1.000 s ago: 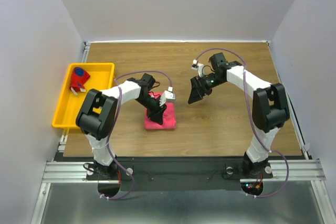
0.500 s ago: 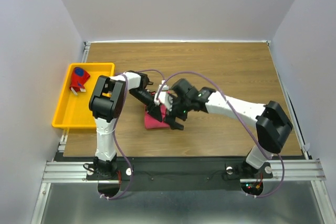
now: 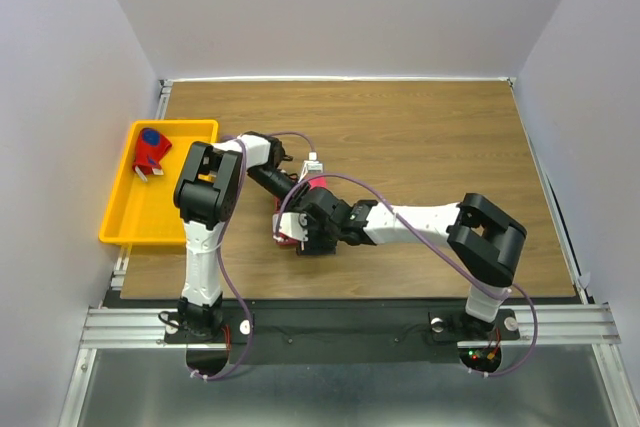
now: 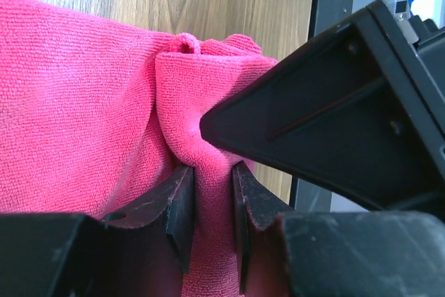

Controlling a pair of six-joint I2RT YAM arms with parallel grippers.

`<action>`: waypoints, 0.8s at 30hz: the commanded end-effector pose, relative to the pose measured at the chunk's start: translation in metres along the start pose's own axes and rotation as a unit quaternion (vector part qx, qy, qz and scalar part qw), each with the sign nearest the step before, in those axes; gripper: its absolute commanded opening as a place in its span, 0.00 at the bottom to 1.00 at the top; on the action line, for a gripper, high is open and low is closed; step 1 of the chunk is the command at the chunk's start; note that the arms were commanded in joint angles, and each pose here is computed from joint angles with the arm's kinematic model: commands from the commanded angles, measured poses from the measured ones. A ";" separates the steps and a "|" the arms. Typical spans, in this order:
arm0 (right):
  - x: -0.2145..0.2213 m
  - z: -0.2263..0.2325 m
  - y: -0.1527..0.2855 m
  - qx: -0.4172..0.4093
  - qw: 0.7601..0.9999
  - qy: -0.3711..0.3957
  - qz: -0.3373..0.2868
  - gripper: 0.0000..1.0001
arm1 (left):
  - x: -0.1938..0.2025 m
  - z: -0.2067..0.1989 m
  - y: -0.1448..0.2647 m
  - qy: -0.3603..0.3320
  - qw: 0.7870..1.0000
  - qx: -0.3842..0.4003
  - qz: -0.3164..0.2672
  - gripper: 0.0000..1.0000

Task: Roll the towels
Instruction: Roll the towel

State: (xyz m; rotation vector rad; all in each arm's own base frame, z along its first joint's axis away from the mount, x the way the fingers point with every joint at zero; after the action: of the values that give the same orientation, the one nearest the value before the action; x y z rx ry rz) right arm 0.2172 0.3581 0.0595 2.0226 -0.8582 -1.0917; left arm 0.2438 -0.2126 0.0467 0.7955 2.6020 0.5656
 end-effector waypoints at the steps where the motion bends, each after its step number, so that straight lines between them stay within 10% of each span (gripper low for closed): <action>1: 0.021 0.016 -0.019 -0.003 1.000 0.001 0.022 0.36 | 0.014 0.052 0.006 -0.062 0.991 -0.102 0.055 0.16; 4: 0.017 0.030 -0.014 -0.023 0.999 -0.026 0.000 0.01 | 0.004 0.043 0.016 -0.085 0.989 -0.113 0.031 0.27; 24: 0.024 0.073 0.033 -0.229 0.948 -0.219 -0.024 0.00 | -0.010 -0.016 0.147 -0.200 0.938 -0.226 -0.172 0.70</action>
State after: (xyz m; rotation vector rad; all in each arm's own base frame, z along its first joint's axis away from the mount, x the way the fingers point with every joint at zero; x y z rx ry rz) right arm 0.2072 0.3339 0.0643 1.8333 -0.7368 -1.5181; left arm 0.3166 -0.1153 0.1160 0.3357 2.1560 0.7930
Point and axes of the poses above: each gripper's point midway between its finger pads, its own y axis back along the fingers, its own z axis along the line the jaws close on, x = y × z, the point moved 2 cm from there along y, back along the fingers, and after that the axes turned 15 degrees about y, right-handed, at the moved point
